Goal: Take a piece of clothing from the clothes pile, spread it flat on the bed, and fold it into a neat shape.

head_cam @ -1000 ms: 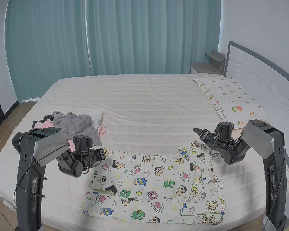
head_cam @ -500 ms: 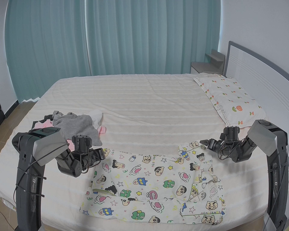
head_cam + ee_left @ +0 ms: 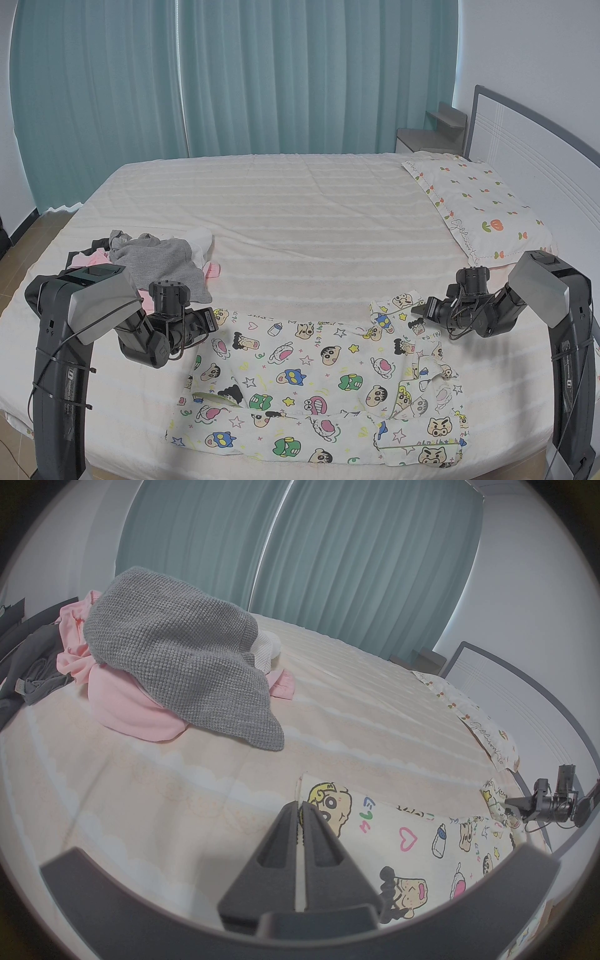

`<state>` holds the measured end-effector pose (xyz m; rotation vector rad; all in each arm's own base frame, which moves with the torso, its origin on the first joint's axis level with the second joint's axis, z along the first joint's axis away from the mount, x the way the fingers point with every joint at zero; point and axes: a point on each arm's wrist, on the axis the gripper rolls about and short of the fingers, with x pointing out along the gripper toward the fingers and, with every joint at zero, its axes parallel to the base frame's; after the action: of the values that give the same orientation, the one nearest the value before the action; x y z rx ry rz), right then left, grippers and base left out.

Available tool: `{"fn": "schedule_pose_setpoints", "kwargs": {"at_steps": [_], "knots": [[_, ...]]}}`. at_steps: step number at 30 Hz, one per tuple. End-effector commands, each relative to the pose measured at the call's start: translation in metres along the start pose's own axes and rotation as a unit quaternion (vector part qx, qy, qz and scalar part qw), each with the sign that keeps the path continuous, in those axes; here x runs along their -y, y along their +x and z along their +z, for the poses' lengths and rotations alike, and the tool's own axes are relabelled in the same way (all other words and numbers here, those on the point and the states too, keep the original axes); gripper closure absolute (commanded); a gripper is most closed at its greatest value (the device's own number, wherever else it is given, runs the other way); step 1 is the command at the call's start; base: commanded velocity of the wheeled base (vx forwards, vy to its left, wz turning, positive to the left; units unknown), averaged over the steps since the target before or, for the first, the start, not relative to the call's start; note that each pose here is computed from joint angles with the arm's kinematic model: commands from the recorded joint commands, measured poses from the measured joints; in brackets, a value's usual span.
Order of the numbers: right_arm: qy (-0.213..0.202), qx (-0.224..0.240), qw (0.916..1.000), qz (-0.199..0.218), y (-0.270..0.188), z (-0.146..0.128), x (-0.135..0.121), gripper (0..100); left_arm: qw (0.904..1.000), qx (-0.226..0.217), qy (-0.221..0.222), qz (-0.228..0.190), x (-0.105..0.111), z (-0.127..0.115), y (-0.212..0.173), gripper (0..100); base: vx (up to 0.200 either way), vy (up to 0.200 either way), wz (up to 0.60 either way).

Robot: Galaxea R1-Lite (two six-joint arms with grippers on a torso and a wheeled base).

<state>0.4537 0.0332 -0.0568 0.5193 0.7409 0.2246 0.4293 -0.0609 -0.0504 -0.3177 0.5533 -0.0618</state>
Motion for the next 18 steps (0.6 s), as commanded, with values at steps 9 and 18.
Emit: {"fn": "schedule_pose_setpoints", "kwargs": {"at_steps": [9, 18], "knots": [[-0.007, 0.008, 0.9997, 0.02, -0.016, 0.004, 0.006, 100, 0.9999, 0.013, 0.002, -0.005, 0.006, 0.013, -0.009, 100, 0.0, 0.0, 0.0], [-0.017, 0.055, 0.9962, 0.066, -0.046, 0.01, 0.006, 100, 0.9997, 0.022, 0.002, -0.006, 0.007, 0.022, -0.02, 100, 0.0, 0.0, 0.0]]}}
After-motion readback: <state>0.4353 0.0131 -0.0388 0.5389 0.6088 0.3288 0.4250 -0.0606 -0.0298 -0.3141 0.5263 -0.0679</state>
